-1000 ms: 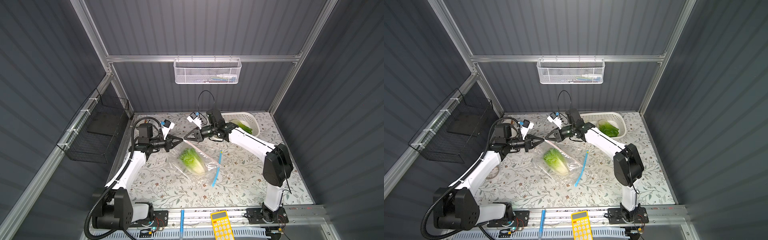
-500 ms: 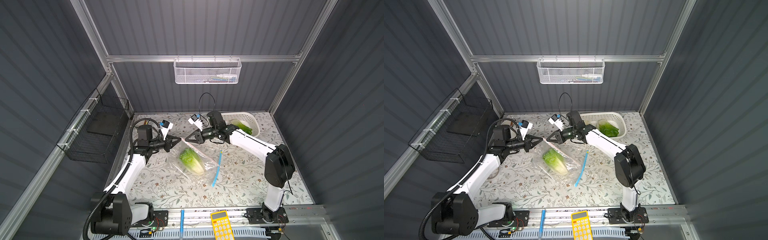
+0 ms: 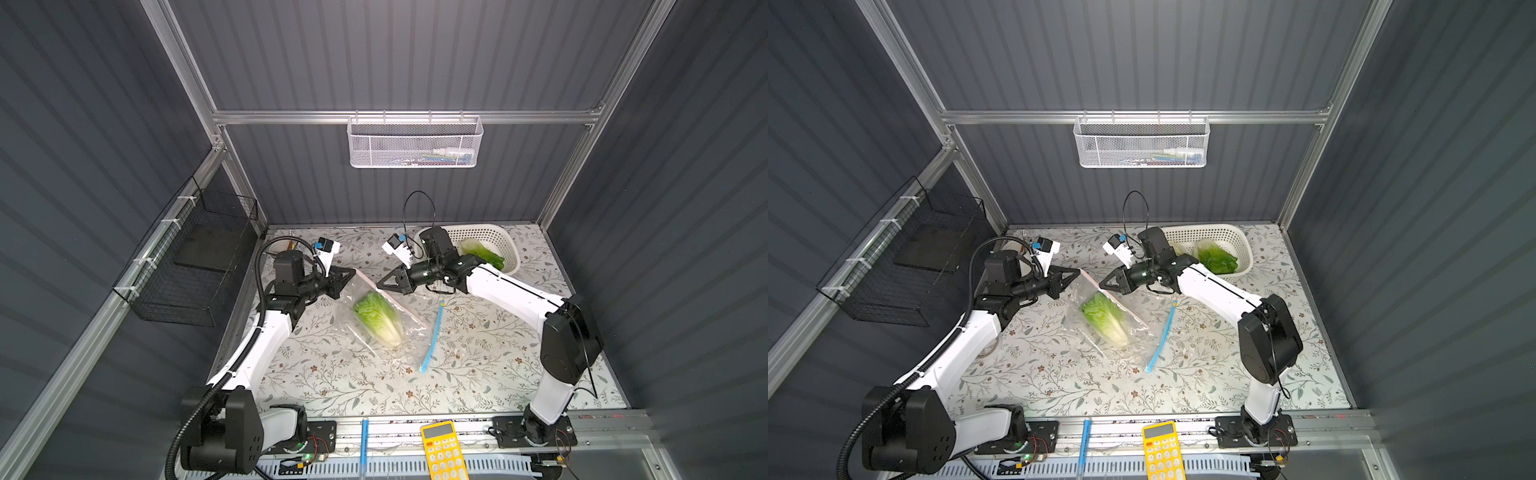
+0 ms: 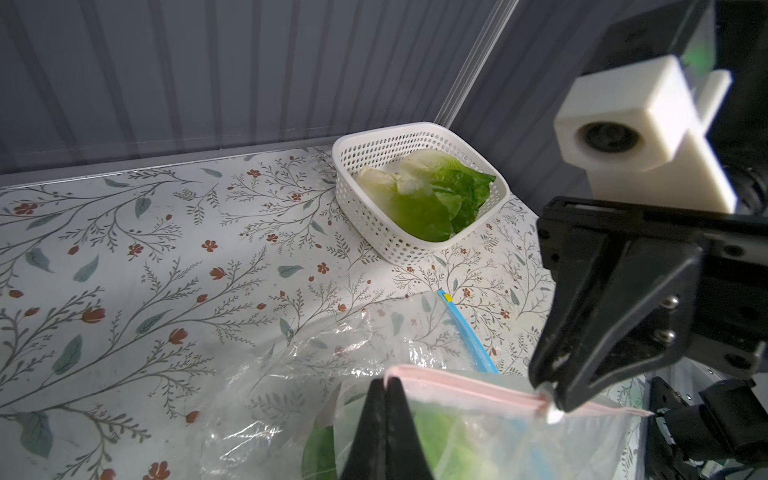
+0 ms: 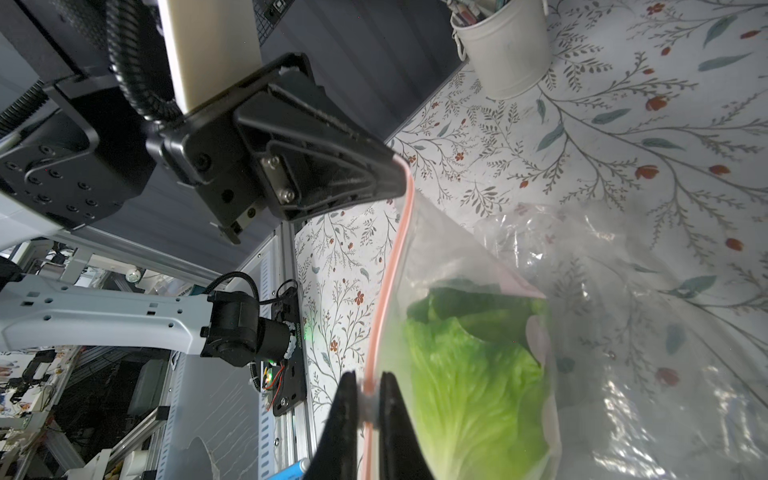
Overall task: Open the zip-top bag and take out the chinese cabbages
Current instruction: Unzip the zipper on the zipper food storage bag.
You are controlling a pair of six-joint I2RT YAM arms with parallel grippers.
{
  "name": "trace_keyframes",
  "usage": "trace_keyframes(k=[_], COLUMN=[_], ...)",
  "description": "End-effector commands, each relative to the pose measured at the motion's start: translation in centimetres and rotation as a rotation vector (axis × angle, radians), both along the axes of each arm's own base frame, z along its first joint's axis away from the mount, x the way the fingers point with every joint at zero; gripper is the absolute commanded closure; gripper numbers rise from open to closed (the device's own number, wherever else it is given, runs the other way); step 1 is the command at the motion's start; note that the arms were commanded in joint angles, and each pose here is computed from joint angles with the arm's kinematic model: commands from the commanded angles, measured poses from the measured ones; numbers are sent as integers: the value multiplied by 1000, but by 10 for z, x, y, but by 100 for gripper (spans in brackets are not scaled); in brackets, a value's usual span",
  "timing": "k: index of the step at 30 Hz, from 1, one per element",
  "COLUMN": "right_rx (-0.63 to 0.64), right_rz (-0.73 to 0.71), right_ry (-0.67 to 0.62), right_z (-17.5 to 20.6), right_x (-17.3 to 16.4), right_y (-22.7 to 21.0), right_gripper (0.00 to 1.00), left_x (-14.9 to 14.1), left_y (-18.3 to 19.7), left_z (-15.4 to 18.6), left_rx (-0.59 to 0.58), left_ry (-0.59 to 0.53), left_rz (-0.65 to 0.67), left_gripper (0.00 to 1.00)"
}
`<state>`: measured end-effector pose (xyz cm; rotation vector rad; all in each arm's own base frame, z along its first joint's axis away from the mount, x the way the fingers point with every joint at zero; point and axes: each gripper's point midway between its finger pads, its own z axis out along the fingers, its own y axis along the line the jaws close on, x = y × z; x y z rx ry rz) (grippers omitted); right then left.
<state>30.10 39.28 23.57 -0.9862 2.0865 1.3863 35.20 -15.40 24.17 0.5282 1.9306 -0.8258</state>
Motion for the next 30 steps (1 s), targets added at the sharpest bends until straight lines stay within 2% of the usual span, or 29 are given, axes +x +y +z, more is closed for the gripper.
trace_keyframes(k=[1, 12, 30], right_rx=[1, -31, -94], right_rz=[19, -19, -117], right_ry=[-8, -14, -27], right_z=[9, 2, -6], right_x=[-14, -26, -43], right_y=[-8, -25, -61], right_gripper=[100, 100, 100], left_x=[12, 26, 32], left_y=[13, 37, 49], left_z=[9, 0, -9], left_rx=[14, 80, 115], left_ry=[-47, -36, -17], left_rz=[94, 257, 325], left_gripper=[100, 100, 100])
